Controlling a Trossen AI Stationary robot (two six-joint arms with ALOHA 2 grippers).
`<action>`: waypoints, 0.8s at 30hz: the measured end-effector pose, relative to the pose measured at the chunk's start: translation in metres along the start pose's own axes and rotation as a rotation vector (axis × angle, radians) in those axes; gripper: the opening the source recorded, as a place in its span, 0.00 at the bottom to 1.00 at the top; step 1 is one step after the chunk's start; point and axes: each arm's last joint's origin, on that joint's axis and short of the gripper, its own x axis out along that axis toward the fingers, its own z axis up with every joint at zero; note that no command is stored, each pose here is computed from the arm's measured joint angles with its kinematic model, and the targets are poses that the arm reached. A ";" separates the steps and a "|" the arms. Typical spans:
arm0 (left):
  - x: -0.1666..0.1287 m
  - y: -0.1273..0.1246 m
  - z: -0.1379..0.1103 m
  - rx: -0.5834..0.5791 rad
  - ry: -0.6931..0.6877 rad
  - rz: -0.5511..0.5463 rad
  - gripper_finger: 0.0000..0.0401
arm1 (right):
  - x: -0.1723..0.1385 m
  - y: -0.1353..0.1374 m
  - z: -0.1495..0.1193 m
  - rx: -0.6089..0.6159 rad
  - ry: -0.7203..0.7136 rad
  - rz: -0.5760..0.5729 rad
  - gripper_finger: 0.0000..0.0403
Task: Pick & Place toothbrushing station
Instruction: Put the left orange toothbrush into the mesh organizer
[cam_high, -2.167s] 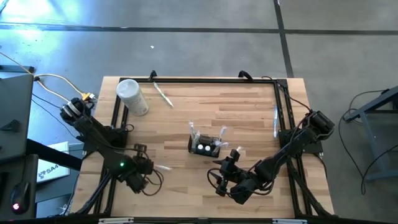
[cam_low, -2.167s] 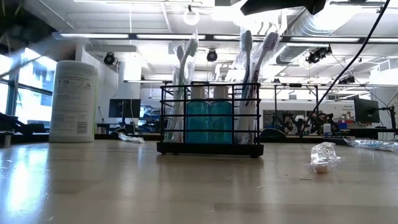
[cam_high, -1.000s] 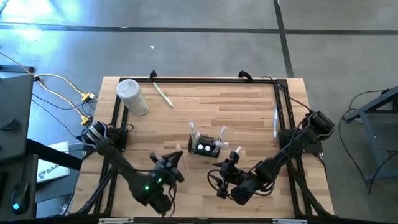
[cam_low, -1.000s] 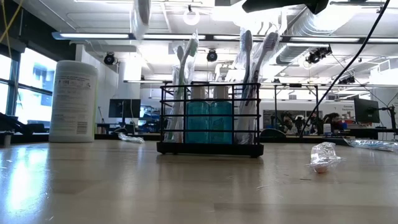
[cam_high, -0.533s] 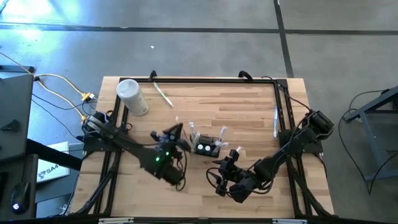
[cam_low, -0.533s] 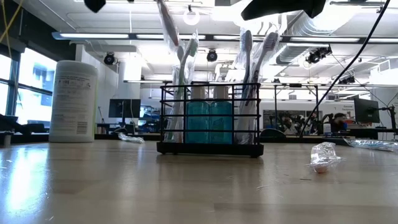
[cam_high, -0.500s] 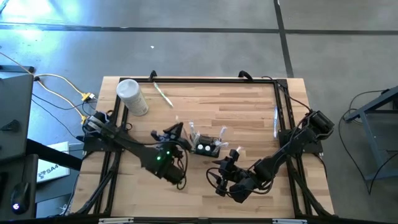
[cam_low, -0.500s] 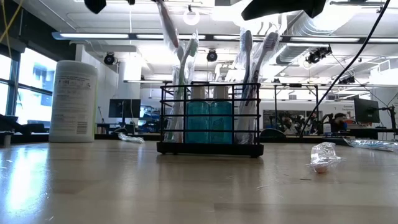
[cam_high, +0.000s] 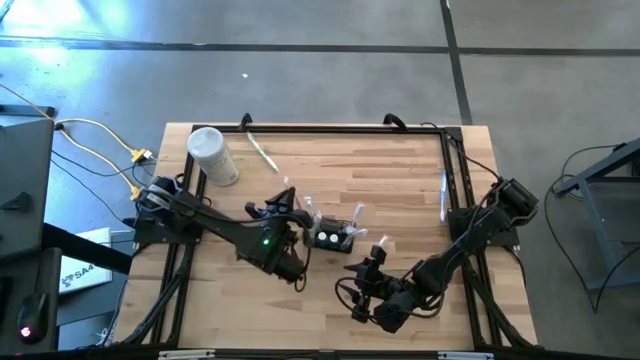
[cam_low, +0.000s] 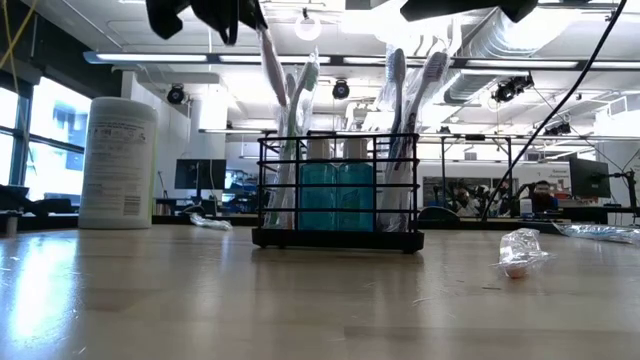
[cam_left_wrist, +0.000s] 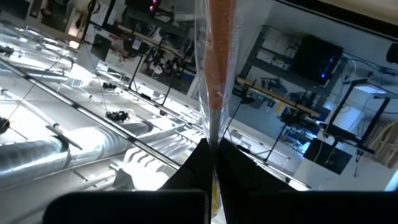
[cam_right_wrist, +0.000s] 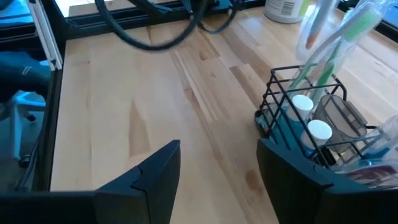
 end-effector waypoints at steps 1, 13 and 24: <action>0.002 0.000 0.002 0.005 0.001 -0.007 0.00 | 0.000 0.000 0.000 0.000 0.000 0.000 0.51; 0.013 -0.001 0.034 0.087 0.019 -0.038 0.00 | 0.000 0.001 0.001 0.009 -0.004 0.008 0.51; 0.016 -0.004 0.057 0.138 0.021 -0.048 0.01 | 0.000 -0.001 -0.001 -0.017 0.008 -0.003 0.51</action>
